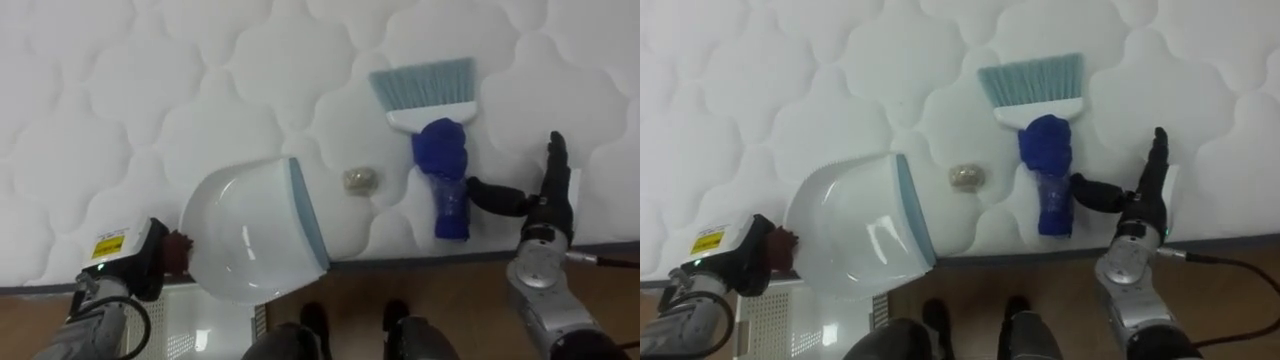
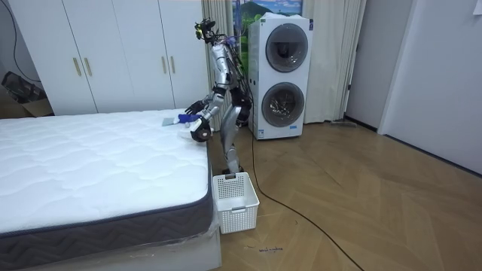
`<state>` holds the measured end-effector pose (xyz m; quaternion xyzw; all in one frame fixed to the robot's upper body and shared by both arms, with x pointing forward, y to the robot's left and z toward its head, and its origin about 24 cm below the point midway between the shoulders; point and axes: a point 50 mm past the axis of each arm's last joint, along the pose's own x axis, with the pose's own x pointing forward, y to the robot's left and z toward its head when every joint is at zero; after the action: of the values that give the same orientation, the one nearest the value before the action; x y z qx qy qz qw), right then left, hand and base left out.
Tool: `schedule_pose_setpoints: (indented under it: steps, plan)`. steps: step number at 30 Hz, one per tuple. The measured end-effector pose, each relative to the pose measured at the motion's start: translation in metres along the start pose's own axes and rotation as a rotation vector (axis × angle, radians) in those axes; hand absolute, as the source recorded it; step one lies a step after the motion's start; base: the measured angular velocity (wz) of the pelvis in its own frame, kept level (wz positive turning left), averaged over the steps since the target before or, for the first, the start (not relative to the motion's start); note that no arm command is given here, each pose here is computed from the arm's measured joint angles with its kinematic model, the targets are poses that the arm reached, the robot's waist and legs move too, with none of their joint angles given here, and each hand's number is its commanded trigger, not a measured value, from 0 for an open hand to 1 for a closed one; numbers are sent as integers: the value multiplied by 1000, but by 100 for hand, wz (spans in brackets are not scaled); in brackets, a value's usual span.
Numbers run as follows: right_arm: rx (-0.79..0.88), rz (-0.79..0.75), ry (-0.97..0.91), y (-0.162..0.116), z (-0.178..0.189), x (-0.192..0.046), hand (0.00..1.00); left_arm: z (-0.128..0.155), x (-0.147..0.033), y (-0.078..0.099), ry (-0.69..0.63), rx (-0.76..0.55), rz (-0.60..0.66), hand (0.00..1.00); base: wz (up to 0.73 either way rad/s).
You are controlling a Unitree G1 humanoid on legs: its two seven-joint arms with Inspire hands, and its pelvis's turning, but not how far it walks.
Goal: Clean bed
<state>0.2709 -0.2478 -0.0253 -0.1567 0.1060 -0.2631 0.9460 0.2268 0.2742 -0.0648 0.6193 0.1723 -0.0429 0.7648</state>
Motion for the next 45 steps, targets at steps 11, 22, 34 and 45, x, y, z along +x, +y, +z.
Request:
schedule_pose_setpoints:
  steps: [11,22,34,45]
  plan:
    - [104,47,-26,7,17,3,0,2,-1,-5,15,-14,37,100,0]
    - [347,103,-49,17,46,5,0,3,-2,-6,29,-25,63,100,5]
    - [358,158,6,23,28,-7,0,0,-9,-11,42,-29,78,100,2]
    - [197,196,51,28,-1,-20,0,6,-7,-14,42,-55,81,100,0]
